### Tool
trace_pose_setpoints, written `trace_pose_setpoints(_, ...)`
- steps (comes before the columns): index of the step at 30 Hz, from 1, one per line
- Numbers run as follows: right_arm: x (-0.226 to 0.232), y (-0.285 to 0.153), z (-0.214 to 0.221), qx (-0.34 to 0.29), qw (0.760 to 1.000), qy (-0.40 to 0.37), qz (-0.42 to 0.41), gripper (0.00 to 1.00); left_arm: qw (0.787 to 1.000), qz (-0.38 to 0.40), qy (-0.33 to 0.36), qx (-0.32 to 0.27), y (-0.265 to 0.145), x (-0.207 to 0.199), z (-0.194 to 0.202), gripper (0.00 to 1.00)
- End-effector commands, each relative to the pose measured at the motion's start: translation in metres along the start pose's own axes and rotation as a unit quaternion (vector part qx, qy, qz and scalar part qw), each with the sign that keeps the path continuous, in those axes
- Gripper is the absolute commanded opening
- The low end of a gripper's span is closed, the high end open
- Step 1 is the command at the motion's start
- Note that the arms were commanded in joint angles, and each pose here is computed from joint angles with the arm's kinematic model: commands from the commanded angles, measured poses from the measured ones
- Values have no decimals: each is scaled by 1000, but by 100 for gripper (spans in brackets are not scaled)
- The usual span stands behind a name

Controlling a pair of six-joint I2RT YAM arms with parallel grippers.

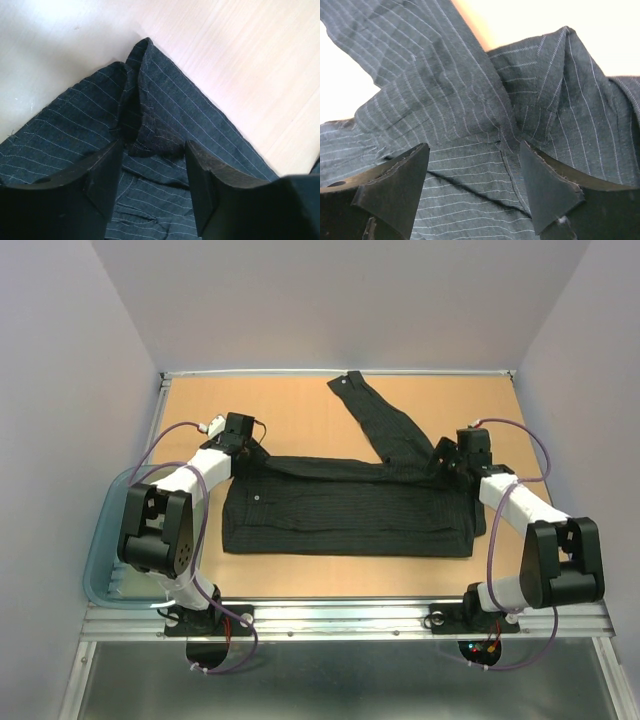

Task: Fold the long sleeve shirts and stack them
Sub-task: Fold the shirt

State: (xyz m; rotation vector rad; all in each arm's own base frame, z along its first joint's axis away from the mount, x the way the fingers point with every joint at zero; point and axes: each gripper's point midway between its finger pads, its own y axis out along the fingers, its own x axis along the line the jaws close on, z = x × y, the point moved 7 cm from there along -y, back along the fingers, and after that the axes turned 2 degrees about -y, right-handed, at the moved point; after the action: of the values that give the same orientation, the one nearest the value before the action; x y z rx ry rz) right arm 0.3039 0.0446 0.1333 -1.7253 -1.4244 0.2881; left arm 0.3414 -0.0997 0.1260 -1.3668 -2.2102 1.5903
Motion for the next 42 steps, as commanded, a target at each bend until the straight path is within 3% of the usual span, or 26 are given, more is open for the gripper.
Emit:
trace_pose_setpoints(1, 12, 1, -22, -28, 998, 50, -1, 77, 1000, 14, -16, -23, -6, -15, -12, 61)
trace_pose_setpoints(16, 5, 21, -32, -45, 997, 40, 55, 64, 1000, 7, -10, -29, -7, -2, -7, 49)
trace_pose_setpoints(19, 1, 23, -28, -42, 996, 39, 63, 57, 1000, 3, -10, -29, -6, 2, -6, 44)
trace_pose_setpoints(22, -4, 24, -24, -40, 996, 35, 72, 47, 999, 4, -8, -31, -8, 4, -6, 41)
trace_pose_setpoints(26, -9, 25, -18, -40, 995, 29, 83, 20, 999, 11, -3, -36, -12, 7, -6, 31)
trace_pose_setpoints(30, -15, 24, -13, -39, 994, 27, 94, 3, 999, 18, 15, -42, -16, 17, -1, 27)
trace_pose_setpoints(35, -26, 22, -3, -38, 993, 32, 111, 1, 997, 40, 28, -56, -20, 29, 5, 27)
trace_pose_setpoints(42, -41, 18, 11, -42, 989, 47, 133, 1, 999, 31, 18, -30, -9, 49, 25, 34)
